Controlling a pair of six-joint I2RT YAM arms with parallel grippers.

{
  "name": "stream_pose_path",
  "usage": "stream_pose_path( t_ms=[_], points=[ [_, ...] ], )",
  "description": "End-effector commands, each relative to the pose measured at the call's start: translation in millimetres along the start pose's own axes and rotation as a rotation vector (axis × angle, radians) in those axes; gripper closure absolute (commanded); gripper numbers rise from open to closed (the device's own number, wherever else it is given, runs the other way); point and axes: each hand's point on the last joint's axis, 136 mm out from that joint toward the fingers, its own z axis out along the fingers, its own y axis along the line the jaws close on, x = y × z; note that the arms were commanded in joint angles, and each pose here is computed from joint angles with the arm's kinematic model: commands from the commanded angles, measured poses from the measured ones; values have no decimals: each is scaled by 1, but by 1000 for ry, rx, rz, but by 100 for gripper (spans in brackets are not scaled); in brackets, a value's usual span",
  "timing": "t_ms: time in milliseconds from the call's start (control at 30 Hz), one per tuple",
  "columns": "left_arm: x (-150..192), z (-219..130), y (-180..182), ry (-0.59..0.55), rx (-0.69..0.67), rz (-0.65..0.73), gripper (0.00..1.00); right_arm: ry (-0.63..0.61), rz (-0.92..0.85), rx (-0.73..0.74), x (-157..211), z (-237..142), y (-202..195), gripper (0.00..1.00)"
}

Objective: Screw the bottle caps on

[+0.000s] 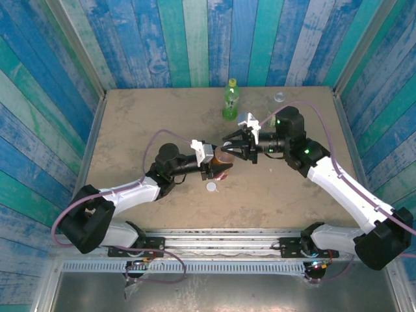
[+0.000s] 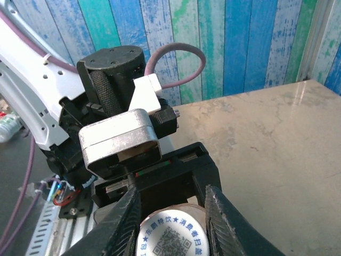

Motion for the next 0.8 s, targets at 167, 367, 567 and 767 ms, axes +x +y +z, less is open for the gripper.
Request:
stream_pose_path(
  t_ms=[167,367,567,767],
  points=[
    [-36,-6,37,-118,-219,66,52,-39,48,135,-12,-3,-24,79],
    [-36,3,80,-156,-502,111,52,-74,227,481,1,-2,-72,84],
    [-28,23,98,-116,-711,172,54,-18,329,850,36,-4,-97,86],
    [-19,23,101,-91,-748,136,55,-42,310,862,29,1,-96,77]
  ],
)
